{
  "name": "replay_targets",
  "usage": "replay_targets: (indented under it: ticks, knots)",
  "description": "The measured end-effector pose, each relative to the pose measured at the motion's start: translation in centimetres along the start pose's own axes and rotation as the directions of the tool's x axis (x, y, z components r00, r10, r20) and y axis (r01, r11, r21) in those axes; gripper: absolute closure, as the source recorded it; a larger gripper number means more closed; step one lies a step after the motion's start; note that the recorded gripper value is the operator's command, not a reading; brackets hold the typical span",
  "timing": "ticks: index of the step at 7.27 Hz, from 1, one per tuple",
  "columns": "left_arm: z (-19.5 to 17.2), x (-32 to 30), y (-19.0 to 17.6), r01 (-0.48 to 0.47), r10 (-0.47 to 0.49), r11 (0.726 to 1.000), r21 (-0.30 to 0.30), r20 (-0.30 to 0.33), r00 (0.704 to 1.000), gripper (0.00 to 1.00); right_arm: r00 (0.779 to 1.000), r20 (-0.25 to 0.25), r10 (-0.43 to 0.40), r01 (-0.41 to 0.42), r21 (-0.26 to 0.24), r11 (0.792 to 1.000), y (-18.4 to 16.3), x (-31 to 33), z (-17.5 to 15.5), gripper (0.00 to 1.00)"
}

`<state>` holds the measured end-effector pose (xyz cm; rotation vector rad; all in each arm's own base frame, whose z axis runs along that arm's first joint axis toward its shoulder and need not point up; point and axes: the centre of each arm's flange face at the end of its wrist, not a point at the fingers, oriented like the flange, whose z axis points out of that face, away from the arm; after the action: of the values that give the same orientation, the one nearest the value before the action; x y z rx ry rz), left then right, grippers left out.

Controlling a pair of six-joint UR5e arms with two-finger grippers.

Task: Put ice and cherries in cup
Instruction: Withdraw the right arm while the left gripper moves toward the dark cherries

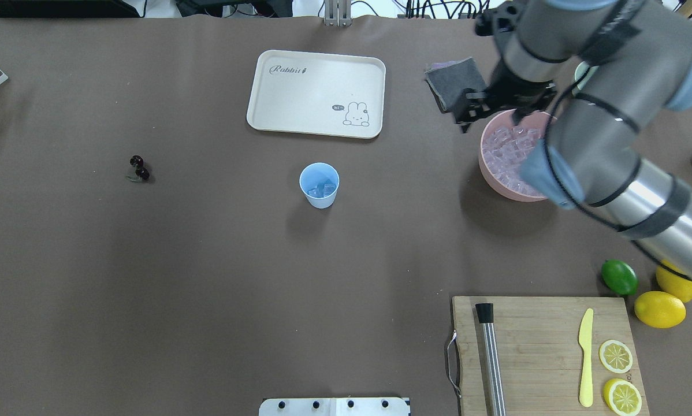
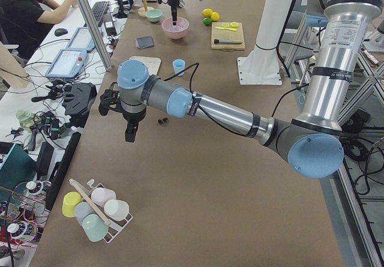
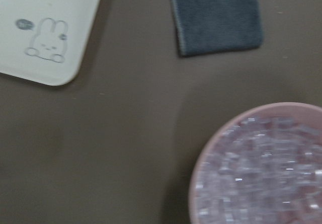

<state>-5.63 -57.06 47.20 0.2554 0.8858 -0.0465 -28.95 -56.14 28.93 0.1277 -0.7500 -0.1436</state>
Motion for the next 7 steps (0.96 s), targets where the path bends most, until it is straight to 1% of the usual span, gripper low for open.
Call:
replay_targets:
  ticks: [1, 2, 3, 4, 5, 6, 7]
  knots:
    - [0.0, 0.1, 0.1, -0.003, 0.003, 1.000, 0.000, 0.000, 1.000, 0.02, 1.000, -0.027, -0.008, 0.008, -0.027, 1.000, 0.9, 9.7, -0.1, 0.00]
    - [0.3, 0.6, 0.1, -0.011, 0.011, 1.000, -0.004, -0.001, 1.000, 0.02, 0.999, -0.022, 0.023, -0.025, -0.061, 0.998, 3.0, 18.9, -0.1, 0.00]
    - [1.1, 1.4, 0.0, -0.027, 0.027, 1.000, -0.016, -0.003, 1.000, 0.02, 0.999, -0.007, 0.045, -0.046, -0.069, 0.997, 5.8, 26.6, -0.8, 0.00]
    - [2.0, 2.6, 0.0, -0.047, 0.047, 0.998, -0.029, -0.007, 0.999, 0.02, 0.998, 0.000, 0.059, -0.059, -0.061, 0.996, 8.2, 31.7, -1.7, 0.00]
    - [3.0, 4.0, -0.1, -0.070, 0.069, 0.997, -0.045, -0.014, 0.998, 0.02, 0.998, -0.001, 0.061, -0.061, -0.058, 0.996, 9.9, 34.6, -2.1, 0.00]
    - [4.5, 6.1, -0.1, -0.083, 0.082, 0.994, -0.065, -0.018, 0.996, 0.02, 0.999, -0.002, 0.051, -0.051, -0.055, 0.997, 10.8, 35.9, -2.3, 0.00]
    - [7.0, 9.5, 0.5, -0.088, 0.088, 0.992, -0.091, -0.006, 0.996, 0.02, 0.999, -0.001, 0.046, -0.046, -0.049, 0.998, 11.2, 36.6, -2.6, 0.00]
